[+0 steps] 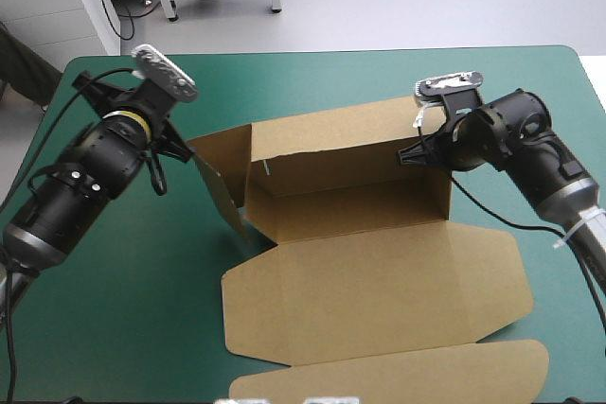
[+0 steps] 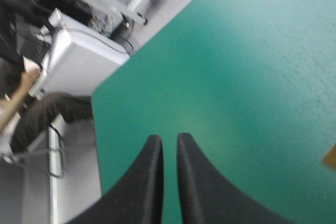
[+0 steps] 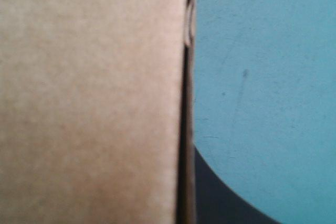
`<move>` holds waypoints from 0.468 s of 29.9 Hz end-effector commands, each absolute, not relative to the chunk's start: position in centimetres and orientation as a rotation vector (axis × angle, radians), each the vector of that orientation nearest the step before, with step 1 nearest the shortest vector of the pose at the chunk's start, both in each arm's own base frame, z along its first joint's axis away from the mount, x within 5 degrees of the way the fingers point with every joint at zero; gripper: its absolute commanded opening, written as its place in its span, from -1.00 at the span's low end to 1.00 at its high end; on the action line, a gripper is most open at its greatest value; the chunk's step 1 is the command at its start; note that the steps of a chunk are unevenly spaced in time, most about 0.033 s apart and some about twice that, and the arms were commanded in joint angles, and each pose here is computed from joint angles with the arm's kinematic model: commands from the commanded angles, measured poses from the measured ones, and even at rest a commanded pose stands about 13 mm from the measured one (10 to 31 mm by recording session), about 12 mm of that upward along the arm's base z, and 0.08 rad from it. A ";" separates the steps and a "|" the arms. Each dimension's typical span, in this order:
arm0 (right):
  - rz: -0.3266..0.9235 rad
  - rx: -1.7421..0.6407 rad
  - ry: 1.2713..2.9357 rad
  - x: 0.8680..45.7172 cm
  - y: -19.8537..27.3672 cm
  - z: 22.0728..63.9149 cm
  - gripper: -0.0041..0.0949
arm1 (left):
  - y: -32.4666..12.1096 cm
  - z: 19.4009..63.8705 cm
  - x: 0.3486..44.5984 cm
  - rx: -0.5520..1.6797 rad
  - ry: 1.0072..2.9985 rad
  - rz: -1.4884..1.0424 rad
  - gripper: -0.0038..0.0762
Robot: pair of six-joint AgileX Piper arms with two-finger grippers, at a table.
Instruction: Fold the box
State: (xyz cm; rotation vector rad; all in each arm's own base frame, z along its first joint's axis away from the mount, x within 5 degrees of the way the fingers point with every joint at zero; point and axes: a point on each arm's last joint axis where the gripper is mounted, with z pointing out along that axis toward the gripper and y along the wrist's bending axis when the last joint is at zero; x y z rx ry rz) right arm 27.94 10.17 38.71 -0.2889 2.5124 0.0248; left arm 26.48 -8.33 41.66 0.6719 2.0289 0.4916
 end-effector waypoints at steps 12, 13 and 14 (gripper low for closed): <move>0.132 -0.298 2.676 37.3 6.4 35.9 -0.95 | -5.1 43.4 18.9 0.542 1.925 -0.003 -0.92; 0.129 -0.310 2.683 38.1 6.5 35.3 -0.95 | -4.8 42.9 18.0 0.538 1.916 -0.005 -0.92; 0.129 -0.311 2.699 38.9 6.6 34.5 -0.95 | -4.7 42.4 17.2 0.533 1.903 -0.010 -0.92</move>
